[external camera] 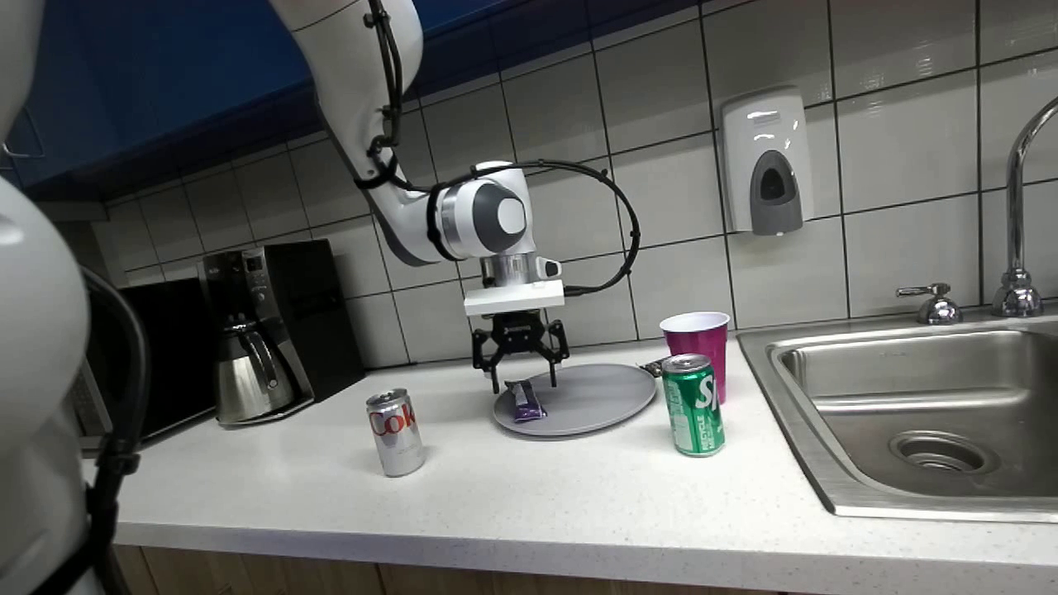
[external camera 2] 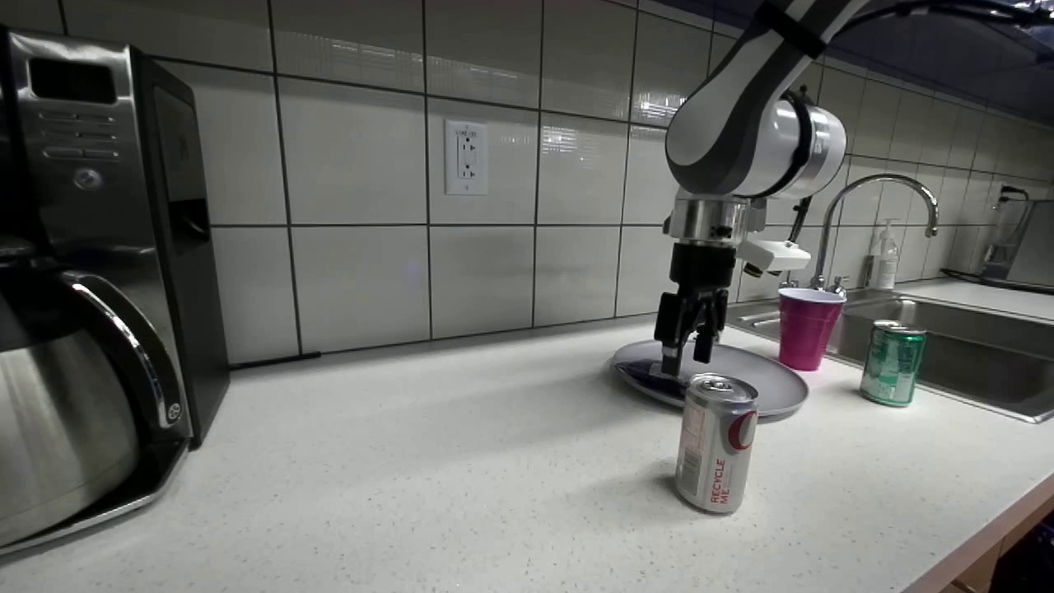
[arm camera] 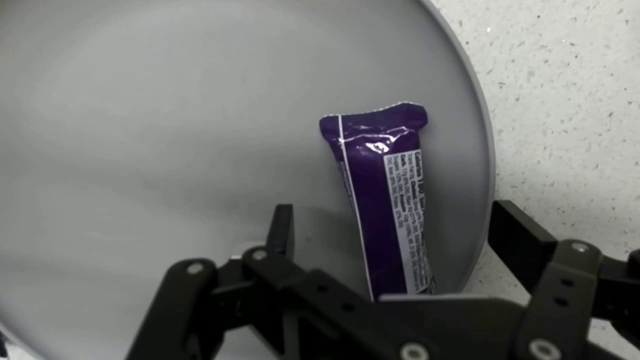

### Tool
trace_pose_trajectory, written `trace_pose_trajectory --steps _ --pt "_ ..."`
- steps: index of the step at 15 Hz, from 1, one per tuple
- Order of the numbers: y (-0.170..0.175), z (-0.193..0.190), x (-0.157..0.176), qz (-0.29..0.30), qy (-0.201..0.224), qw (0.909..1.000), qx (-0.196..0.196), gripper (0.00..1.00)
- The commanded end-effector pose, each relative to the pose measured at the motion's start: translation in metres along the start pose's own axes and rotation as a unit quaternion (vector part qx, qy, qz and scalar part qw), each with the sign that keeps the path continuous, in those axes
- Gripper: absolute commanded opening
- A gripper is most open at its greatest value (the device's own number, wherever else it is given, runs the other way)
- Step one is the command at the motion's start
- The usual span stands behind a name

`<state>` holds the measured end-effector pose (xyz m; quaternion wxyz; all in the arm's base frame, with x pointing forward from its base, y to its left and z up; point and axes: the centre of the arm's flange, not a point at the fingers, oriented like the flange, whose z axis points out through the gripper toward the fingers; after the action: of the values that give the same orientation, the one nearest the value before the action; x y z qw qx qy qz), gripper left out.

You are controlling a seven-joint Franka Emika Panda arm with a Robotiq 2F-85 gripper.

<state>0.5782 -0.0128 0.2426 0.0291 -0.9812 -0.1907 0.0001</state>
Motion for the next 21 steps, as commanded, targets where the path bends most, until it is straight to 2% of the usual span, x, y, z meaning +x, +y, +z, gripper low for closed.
trace_pose_trajectory --steps 1,14,21 --pt "-0.011 -0.017 -0.017 0.015 0.003 0.9999 0.000 1.00" --pt "-0.033 -0.037 -0.066 0.044 0.008 0.9990 -0.007 1.00" --pt "-0.022 -0.031 -0.047 0.037 -0.003 0.9993 -0.006 1.00"
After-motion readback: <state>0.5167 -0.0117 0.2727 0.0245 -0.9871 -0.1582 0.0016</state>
